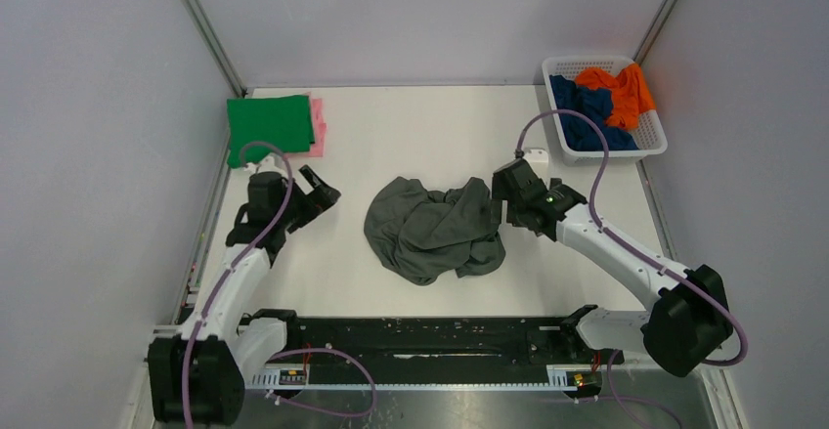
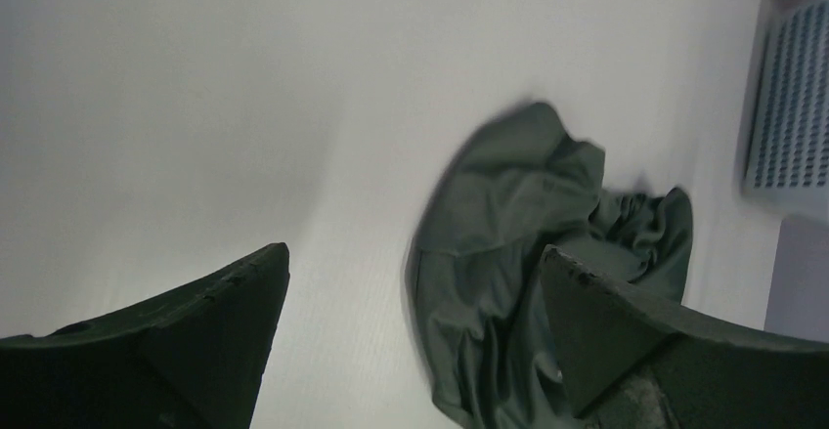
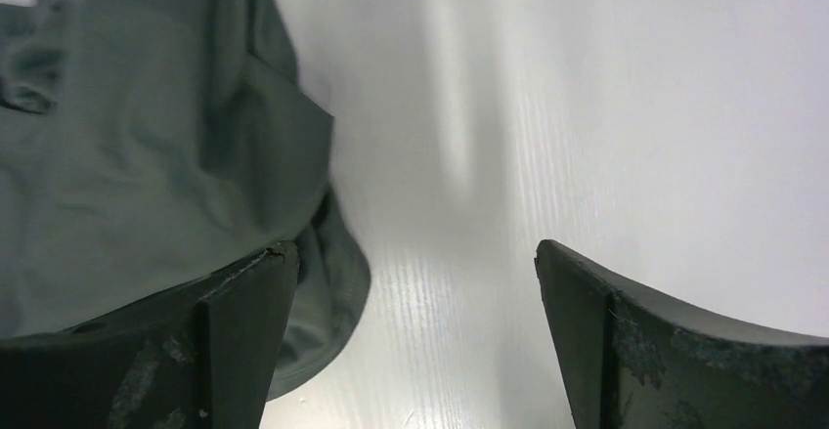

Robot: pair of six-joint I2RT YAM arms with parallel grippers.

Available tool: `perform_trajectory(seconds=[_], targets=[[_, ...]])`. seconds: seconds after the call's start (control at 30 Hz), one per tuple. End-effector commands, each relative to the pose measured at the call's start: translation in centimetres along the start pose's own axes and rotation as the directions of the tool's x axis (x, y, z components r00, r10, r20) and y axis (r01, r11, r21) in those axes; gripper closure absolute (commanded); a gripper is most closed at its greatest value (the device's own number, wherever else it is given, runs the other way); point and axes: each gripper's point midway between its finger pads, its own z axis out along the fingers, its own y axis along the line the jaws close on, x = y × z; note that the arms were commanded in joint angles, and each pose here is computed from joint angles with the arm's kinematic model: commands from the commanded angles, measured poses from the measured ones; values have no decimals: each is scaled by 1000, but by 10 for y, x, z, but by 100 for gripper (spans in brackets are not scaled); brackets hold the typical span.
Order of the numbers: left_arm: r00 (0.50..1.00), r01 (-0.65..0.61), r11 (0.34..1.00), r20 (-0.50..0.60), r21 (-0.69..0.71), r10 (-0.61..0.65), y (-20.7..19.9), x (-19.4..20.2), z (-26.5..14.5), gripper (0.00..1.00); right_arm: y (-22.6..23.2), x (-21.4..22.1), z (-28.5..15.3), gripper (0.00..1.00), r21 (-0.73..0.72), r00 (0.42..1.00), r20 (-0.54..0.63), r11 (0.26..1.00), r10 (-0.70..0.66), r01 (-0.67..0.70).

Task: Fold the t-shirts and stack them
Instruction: Move the tshirt to the center of the board, then flatten out the tshirt

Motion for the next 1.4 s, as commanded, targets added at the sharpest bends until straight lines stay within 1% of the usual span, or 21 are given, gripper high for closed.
perform_trajectory(seconds=[0.0, 0.1, 0.2, 0.3, 0.4, 0.5, 0.67, 0.8, 0.87, 0.9, 0.93, 1.0, 1.07, 1.1, 1.13, 1.2, 1.27, 1.33, 1.37], targets=[[994, -27, 995, -100, 97, 37, -32, 20, 21, 1, -7, 1, 11, 1, -7, 984, 54, 985, 172, -172], [980, -66, 995, -181, 73, 78, -39, 38, 40, 3, 1, 17, 19, 1, -70, 974, -7, 971, 228, -228], [961, -118, 991, -242, 68, 132, -48, 56, 57, 5, 9, 24, 27, 1, -109, 972, -45, 966, 232, -236], [942, -165, 985, -288, 45, 171, -57, 65, 74, 6, 9, 16, 34, 1, -106, 963, -56, 957, 264, -269], [929, -225, 974, -301, 7, 216, -66, 62, 92, 7, 13, 2, 43, 2, -129, 943, -68, 935, 324, -331], [905, -281, 959, -338, -21, 258, -76, 67, 110, 9, 17, 0, 55, 4, -143, 922, -114, 912, 371, -384], [865, -367, 927, -396, -78, 309, -75, 89, 128, 12, 32, 2, 71, 9, -185, 919, -172, 905, 354, -383], [832, -420, 898, -452, -134, 322, -68, 105, 137, 19, 45, 1, 79, 17, -207, 917, -218, 903, 333, -377], [818, -435, 890, -473, -133, 329, -68, 115, 141, 23, 51, 10, 86, 23, -211, 912, -260, 903, 318, -375], [811, -439, 889, -482, -129, 331, -69, 120, 141, 25, 52, 13, 89, 24, -211, 910, -273, 903, 312, -373], [806, -444, 887, -488, -125, 334, -70, 125, 142, 29, 55, 17, 91, 25, -215, 907, -290, 902, 307, -374], [800, -449, 884, -499, -127, 335, -71, 133, 145, 43, 61, 23, 94, 29, -234, 897, -322, 893, 302, -384], [793, -449, 884, -512, -125, 331, -70, 139, 149, 68, 71, 28, 95, 35, -271, 890, -350, 878, 292, -395], [792, -451, 884, -514, -126, 331, -71, 140, 150, 85, 73, 30, 96, 41, -280, 888, -359, 874, 288, -397], [794, -450, 883, -511, -131, 328, -70, 140, 150, 99, 75, 30, 96, 50, -289, 888, -361, 871, 286, -398], [811, -452, 880, -478, -146, 337, -72, 130, 147, 100, 76, 28, 94, 71, -305, 893, -358, 869, 274, -389], [838, -449, 880, -415, -156, 354, -78, 113, 138, 100, 75, 22, 90, 87, -321, 904, -332, 869, 269, -376], [872, -428, 892, -328, -146, 364, -90, 91, 122, 100, 71, 13, 83, 100, -330, 918, -289, 871, 272, -363], [885, -414, 901, -287, -129, 366, -97, 81, 112, 100, 69, 7, 78, 100, -341, 924, -267, 869, 275, -358]])
